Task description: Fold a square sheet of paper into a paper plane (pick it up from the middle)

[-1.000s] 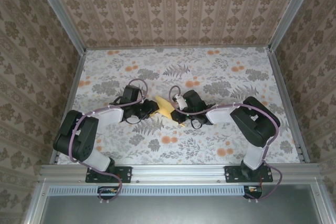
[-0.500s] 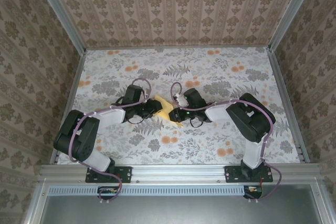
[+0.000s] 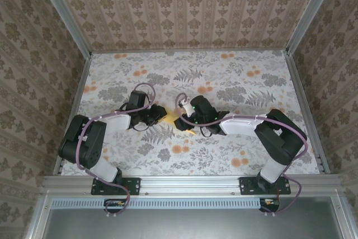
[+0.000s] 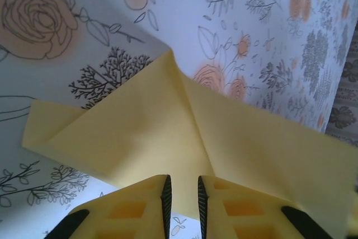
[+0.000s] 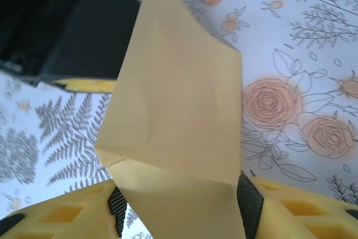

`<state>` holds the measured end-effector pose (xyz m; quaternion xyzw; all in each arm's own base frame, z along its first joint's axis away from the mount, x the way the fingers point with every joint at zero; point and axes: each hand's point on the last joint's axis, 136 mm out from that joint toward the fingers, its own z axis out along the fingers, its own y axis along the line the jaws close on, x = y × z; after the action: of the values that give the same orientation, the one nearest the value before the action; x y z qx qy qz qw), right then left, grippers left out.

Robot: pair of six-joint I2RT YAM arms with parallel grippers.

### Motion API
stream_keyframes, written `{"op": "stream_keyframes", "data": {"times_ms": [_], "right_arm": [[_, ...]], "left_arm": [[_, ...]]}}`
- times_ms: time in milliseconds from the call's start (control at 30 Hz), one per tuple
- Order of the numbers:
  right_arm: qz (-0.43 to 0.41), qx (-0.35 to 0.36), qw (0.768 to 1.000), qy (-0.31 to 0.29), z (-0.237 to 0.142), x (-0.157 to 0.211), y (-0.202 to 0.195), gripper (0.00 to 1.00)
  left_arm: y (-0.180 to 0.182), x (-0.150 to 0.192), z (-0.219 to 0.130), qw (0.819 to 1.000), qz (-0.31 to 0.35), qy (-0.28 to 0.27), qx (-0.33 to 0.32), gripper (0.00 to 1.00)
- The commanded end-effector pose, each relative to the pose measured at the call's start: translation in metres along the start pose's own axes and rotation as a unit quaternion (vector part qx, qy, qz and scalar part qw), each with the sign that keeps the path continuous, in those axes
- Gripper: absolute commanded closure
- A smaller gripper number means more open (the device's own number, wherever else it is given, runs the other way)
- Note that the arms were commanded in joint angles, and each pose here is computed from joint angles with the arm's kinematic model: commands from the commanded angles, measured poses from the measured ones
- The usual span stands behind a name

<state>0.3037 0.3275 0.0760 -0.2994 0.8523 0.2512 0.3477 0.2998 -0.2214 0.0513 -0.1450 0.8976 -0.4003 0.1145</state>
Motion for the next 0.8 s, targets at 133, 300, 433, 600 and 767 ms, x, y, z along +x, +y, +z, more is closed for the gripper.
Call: {"op": "stream_keyframes", "data": {"times_ms": [133,300,433,600,767], "right_arm": [[-0.141,0.114,0.983,-0.021,0.007,-0.002,-0.004,0.35],[-0.184,0.111,0.976,-0.031,0.018,0.004,0.002,0.33],[-0.241,0.113,0.963,-0.049,0.028,0.008,0.01,0.32],[-0.259,0.122,0.957,-0.052,0.037,0.005,0.008,0.38],[-0.266,0.124,0.954,-0.06,0.035,-0.003,0.009,0.42]], "left_arm": [[-0.004,0.002,0.006,1.0,0.001,0.013,0.017,0.79],[-0.006,0.003,0.006,1.0,0.0,0.015,0.022,0.79],[-0.007,0.002,0.005,1.0,0.001,0.015,0.023,0.8],[-0.003,0.003,0.005,1.0,-0.002,0.016,0.019,0.8],[-0.002,0.004,0.006,1.0,-0.003,0.017,0.016,0.8]]}}
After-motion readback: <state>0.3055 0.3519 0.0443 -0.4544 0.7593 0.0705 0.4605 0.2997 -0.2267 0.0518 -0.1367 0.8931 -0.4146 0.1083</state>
